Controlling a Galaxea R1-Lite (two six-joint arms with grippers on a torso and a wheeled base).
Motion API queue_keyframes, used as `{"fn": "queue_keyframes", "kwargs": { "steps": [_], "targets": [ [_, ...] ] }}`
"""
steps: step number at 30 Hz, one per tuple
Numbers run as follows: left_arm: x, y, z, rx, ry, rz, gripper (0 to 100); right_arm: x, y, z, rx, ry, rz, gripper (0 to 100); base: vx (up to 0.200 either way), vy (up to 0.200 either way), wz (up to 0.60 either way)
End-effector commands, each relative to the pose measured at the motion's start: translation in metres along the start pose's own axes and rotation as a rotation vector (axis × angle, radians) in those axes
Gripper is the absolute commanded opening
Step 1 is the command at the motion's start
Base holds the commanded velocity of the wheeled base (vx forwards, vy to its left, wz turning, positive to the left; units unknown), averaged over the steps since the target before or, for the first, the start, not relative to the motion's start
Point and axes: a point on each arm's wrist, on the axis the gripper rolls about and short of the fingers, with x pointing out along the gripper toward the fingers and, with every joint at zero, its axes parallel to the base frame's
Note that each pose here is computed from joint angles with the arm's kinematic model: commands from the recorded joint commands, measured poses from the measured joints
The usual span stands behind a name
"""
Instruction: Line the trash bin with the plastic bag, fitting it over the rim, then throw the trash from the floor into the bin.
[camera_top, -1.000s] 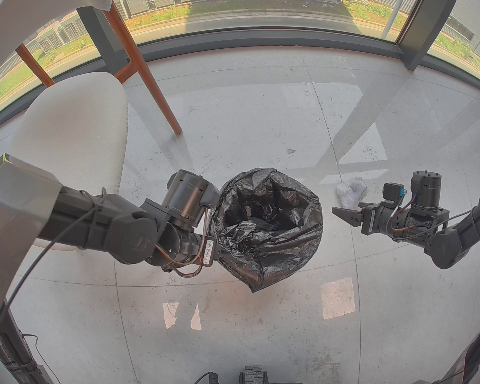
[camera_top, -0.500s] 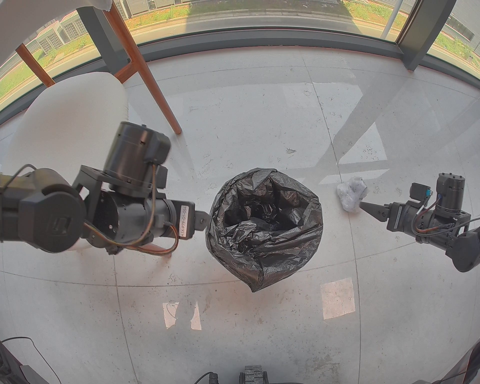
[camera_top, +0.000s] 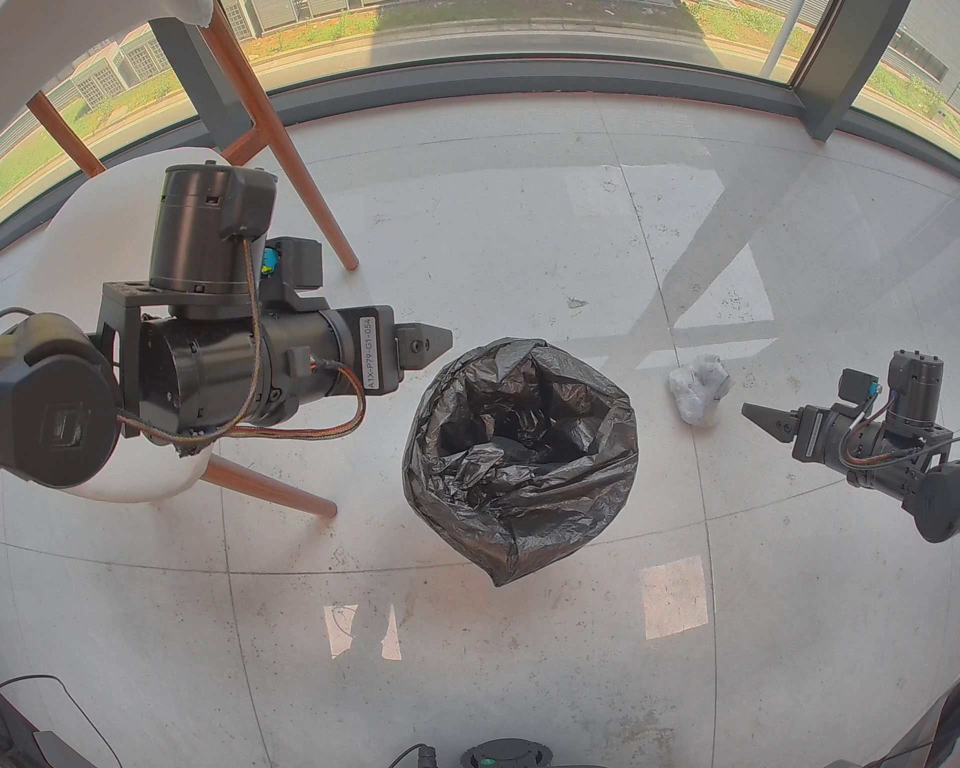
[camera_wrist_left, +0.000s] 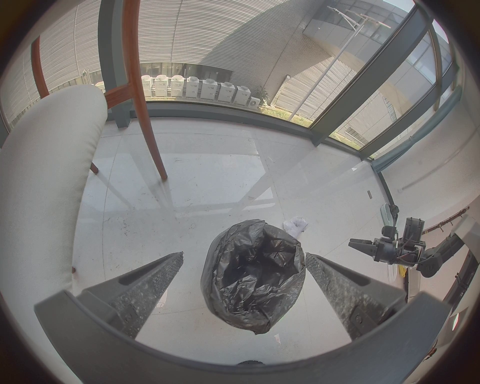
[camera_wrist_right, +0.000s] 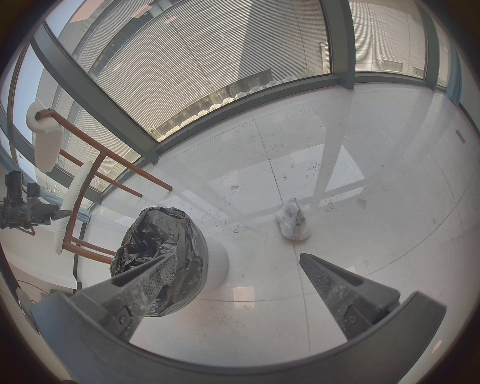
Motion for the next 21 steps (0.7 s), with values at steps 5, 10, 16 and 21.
{"fn": "queue_keyframes", "kwargs": {
  "steps": [5,10,16,21],
  "targets": [
    [-0.005,0.011,0.010,-0.017,-0.046,0.028,100,0.037,-0.012,0.005,0.000,-0.005,-0.036,100,0.000,-0.200,0.00],
    [-0.016,0.025,0.024,-0.016,-0.103,0.069,100,0.068,-0.020,0.009,-0.004,-0.015,-0.034,100,0.000,-0.200,0.00],
    [-0.018,0.041,0.042,-0.013,-0.215,0.176,100,0.114,-0.029,0.003,-0.030,-0.012,-0.039,100,0.000,0.000,0.00],
    [-0.018,0.045,0.042,-0.022,-0.228,0.193,100,0.148,-0.041,-0.019,-0.019,0.022,-0.070,100,0.200,0.000,0.00]
  ]
}}
